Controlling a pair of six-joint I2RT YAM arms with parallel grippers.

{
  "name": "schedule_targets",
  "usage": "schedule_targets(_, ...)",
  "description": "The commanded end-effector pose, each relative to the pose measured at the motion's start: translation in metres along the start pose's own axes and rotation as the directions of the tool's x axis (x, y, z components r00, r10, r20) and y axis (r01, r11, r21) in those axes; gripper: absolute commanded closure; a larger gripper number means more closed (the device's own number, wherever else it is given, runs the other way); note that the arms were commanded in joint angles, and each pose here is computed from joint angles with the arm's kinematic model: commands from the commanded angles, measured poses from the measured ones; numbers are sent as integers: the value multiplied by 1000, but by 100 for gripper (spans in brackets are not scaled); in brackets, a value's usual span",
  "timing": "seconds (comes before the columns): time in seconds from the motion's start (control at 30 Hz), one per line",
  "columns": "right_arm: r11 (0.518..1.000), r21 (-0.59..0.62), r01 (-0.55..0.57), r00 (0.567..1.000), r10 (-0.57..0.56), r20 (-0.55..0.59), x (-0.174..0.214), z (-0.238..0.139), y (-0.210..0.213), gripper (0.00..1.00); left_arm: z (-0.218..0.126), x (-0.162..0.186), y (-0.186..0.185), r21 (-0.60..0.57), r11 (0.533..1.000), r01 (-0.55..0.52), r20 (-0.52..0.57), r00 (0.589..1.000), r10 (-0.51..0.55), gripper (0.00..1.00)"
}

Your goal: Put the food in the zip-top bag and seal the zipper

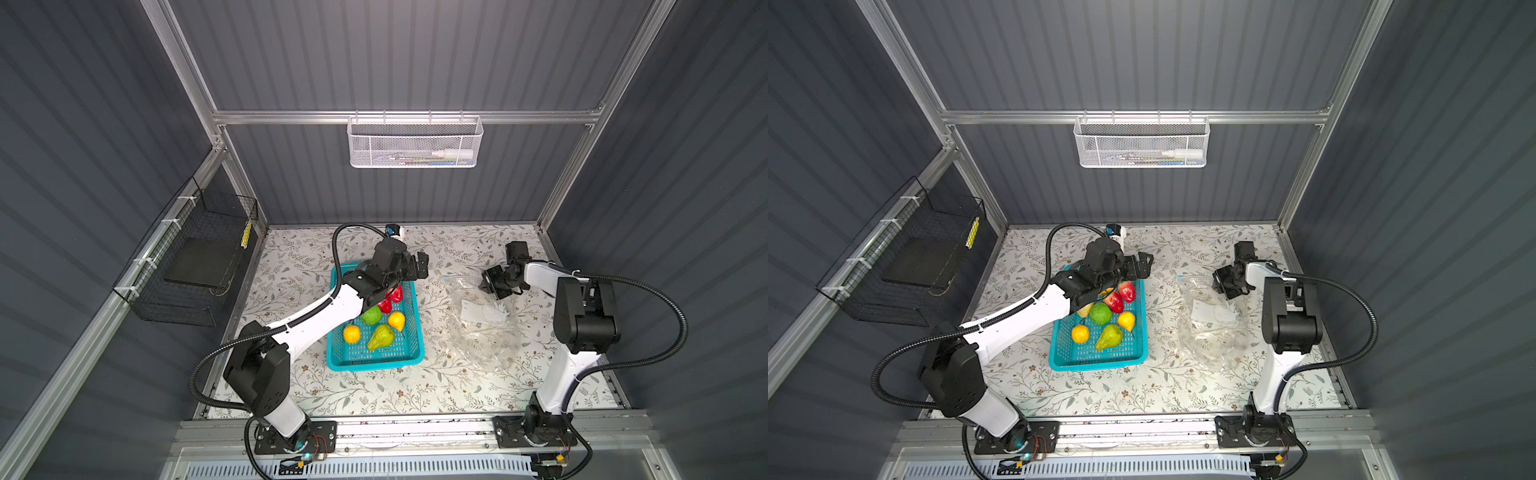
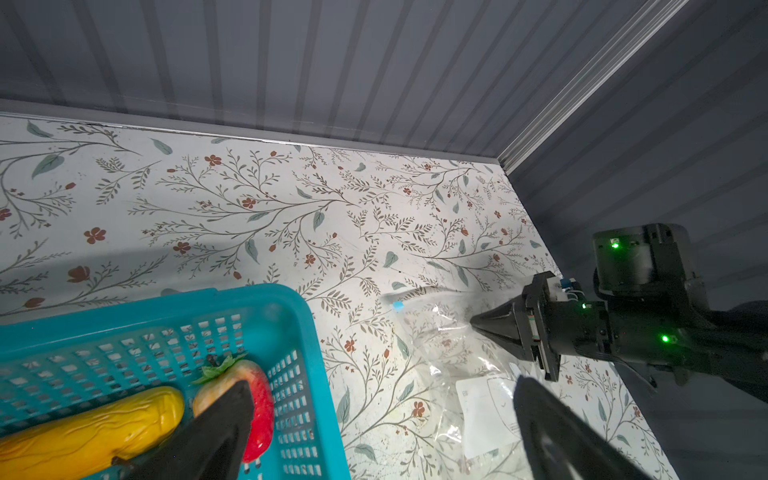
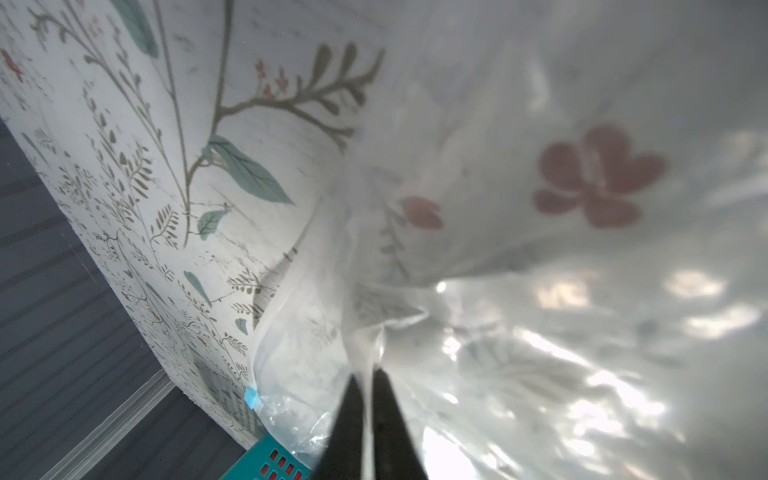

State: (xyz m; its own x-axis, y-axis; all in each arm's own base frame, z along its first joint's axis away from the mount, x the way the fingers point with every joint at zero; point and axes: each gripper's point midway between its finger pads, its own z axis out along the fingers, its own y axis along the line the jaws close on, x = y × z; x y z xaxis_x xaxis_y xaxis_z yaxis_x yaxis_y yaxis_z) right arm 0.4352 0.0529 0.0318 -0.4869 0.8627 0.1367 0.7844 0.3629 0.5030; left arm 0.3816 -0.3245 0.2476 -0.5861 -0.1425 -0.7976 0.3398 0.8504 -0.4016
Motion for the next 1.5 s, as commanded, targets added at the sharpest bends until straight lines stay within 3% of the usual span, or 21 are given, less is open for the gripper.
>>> schedule_targets(0.0, 999, -25, 47, 998, -46, 34, -3, -15, 9, 100, -10, -7, -2, 1, 1000, 6, 18, 1000, -6, 0)
schedule_targets(0.2, 969, -75, 234, 970, -228, 84, 0, -50, 35, 100, -16, -14, -3, 3, 1000, 7, 39, 999, -7, 1)
schedule_targets(0.4, 854, -146, 500, 864, -479, 154, 15, -100, 69, 100, -20, -29, -15, 36, 999, -16, 66, 998, 14, 0)
schedule_targets(0.67, 623, -193, 758, 652, -722, 231, 49, -162, 105, 100, -36, -79, -46, 137, 986, -94, 132, 988, 75, 0)
schedule_targets(0.87, 415, -208, 886, 461, -836, 296, 90, -189, 118, 100, -35, -100, -34, 283, 958, 53, 86, 993, -81, 1)
schedule_targets(1.03, 257, -250, 933, 326, -898, 294, 131, -184, 117, 100, -24, -85, -47, 392, 915, 94, -24, 995, -92, 0)
schedule_targets(1.27, 156, -350, 924, 269, -914, 304, 164, -174, 117, 100, -10, -49, -61, 489, 855, 170, -198, 977, -81, 5)
schedule_targets(1.47, 131, -369, 920, 246, -927, 284, 177, -164, 113, 100, 1, -28, -60, 498, 841, 212, -263, 961, -86, 13)
